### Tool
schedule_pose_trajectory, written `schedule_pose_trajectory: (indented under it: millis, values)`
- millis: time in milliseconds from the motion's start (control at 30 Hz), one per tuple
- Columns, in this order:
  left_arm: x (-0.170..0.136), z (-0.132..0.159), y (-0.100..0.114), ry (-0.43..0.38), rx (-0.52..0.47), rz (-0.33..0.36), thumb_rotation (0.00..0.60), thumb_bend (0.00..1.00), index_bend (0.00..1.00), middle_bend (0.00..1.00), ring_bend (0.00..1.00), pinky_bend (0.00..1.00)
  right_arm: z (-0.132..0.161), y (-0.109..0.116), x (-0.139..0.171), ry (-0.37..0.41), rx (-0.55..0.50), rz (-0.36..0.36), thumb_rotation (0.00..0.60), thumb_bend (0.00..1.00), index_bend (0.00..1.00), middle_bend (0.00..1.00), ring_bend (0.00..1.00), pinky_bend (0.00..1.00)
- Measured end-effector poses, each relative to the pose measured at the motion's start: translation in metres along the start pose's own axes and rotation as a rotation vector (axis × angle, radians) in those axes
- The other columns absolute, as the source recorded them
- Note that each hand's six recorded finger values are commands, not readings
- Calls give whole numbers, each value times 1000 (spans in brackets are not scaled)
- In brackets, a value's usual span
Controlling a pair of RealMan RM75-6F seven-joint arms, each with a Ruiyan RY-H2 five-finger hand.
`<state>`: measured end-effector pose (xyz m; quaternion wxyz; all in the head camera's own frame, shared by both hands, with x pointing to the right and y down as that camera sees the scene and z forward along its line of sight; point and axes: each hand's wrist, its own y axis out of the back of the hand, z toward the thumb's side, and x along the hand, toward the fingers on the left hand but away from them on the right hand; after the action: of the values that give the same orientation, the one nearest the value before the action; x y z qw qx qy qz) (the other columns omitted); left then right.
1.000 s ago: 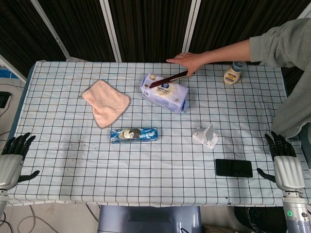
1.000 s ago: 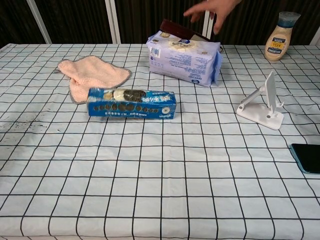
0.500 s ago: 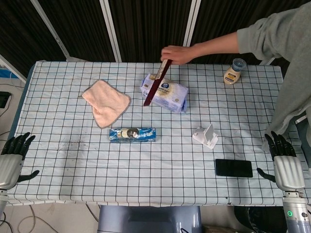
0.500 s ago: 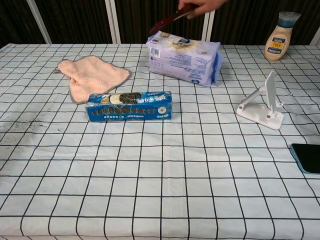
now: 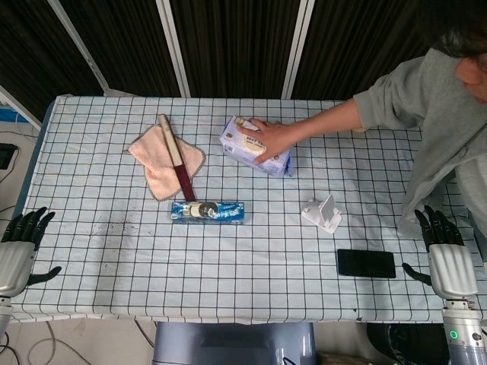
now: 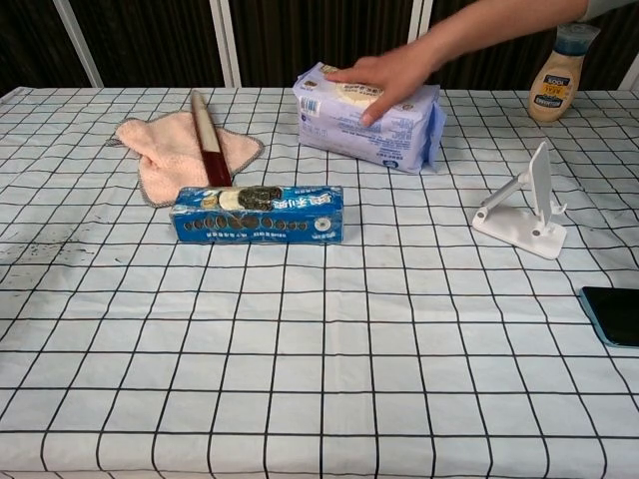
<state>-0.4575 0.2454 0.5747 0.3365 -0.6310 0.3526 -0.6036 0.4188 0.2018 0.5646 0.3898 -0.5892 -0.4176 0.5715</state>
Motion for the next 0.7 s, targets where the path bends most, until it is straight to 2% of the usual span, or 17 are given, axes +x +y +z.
schedule_pose_trajectory:
  millis: [700]
  values:
    - [2, -2, 1, 5, -5, 8, 600, 0, 0, 0, 0, 0, 2, -2, -1, -1, 2, 0, 600, 92, 0, 0, 0, 151]
